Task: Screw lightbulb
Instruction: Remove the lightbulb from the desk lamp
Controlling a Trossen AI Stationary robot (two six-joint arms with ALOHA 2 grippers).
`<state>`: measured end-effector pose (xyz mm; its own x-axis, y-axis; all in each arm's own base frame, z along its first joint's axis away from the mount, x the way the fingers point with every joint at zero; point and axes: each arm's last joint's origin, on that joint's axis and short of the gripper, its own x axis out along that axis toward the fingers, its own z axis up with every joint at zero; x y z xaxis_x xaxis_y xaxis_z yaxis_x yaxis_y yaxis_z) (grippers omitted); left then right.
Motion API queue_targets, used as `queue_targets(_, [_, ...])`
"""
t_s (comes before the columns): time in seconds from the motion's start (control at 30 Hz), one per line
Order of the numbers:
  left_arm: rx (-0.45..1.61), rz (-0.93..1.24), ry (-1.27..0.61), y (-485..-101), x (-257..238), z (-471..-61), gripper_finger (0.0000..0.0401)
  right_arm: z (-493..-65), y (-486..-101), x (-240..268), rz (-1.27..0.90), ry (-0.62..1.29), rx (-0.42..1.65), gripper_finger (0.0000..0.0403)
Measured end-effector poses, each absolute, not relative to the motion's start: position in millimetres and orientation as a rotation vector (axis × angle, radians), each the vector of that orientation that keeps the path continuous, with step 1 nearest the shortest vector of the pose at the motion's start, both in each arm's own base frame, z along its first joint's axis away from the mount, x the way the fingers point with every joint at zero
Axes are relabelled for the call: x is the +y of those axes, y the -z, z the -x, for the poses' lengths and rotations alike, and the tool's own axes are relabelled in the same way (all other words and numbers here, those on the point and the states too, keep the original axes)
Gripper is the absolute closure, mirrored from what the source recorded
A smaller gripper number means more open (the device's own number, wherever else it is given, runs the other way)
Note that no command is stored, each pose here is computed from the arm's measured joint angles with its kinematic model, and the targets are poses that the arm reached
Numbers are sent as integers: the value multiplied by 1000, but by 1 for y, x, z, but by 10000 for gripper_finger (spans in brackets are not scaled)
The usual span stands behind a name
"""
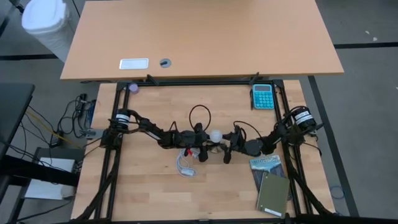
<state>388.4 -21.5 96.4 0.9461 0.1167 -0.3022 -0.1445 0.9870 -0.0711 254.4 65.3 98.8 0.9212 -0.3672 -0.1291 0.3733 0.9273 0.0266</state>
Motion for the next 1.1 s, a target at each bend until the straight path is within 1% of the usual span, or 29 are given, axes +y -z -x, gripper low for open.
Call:
queue_targets(0.23, [301,77,-105,-96,-23,-388,222,-248,-97,38,14,91,131,248])
queue_targets(0.47, [294,80,-79,-97,-24,-389,222,-244,-95,0,-11,-199,126,248])
queue_targets(0.63, [285,92,-80,-98,-24,-389,222,-247,-97,-28,-36,-366,118,248])
queue_targets(0.77, [283,107,-87,-98,-24,-390,222,-252,-98,-40,-52,-418,125,248])
queue_targets(0.97, [283,106,-96,-98,-24,-389,222,-254,-99,-40,-86,-385,132,245])
queue_targets(1.1, [283,105,-99,-98,-24,-389,222,-255,-100,-36,-141,-373,139,220])
